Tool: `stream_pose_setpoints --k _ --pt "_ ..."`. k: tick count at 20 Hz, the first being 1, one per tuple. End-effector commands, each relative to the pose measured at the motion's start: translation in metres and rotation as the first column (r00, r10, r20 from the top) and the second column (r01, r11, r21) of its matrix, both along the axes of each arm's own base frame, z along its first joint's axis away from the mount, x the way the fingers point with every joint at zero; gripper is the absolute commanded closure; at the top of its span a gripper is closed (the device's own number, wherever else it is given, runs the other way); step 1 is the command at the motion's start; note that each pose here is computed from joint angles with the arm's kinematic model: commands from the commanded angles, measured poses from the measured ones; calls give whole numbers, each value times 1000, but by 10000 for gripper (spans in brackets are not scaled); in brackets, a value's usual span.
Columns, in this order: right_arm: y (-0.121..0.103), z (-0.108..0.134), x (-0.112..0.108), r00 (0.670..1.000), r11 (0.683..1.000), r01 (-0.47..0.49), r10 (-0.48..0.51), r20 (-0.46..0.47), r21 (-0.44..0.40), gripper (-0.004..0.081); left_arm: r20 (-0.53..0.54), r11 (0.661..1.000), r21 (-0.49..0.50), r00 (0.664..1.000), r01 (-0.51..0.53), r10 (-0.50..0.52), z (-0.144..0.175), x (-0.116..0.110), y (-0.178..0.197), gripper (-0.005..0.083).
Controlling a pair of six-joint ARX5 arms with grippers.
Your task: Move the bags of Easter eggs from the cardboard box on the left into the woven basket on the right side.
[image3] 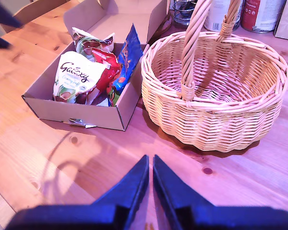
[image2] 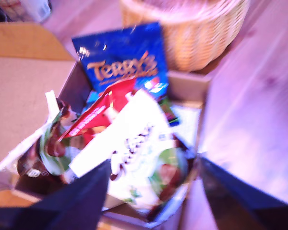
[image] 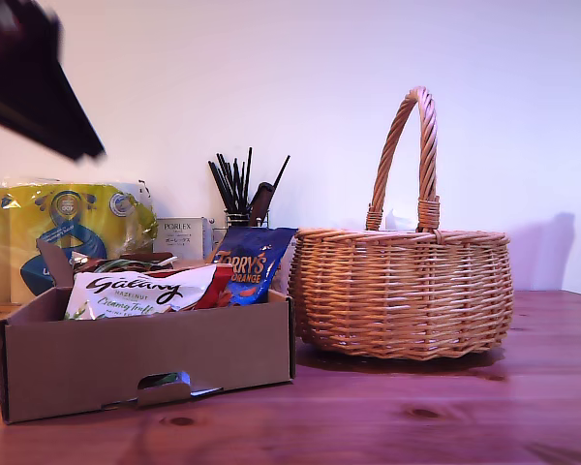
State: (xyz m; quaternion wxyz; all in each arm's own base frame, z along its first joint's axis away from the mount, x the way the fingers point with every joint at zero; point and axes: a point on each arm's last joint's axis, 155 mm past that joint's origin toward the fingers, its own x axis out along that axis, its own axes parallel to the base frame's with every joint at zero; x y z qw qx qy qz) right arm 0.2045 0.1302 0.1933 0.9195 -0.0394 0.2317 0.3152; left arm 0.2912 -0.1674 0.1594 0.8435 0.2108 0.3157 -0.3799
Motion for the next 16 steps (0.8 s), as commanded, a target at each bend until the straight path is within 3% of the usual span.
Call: stream_pose_setpoints --k 1,3,5,10,13,16 --pt "1 8 0 1000 1000 -8 8 25 8 782 49 997 51 997 61 -63 -5 10 -3 132" --pt "2 8 0 1000 1000 -9 9 24 8 782 128 981 147 981 124 -144 -13 27 -2 132" --pt "2 8 0 1000 1000 -10 10 24 8 782 128 979 190 987 75 -100 -24 44 9 132" --pt "3 8 -1 1000 1000 -14 14 25 8 782 29 983 170 997 71 -77 -54 52 15 132" --pt "3 8 -1 1000 1000 -14 14 25 8 782 -55 995 94 998 39 -34 -63 57 16 132" --pt "3 8 -1 1000 1000 -15 15 25 8 782 -95 997 78 995 22 -15 -73 61 19 132"
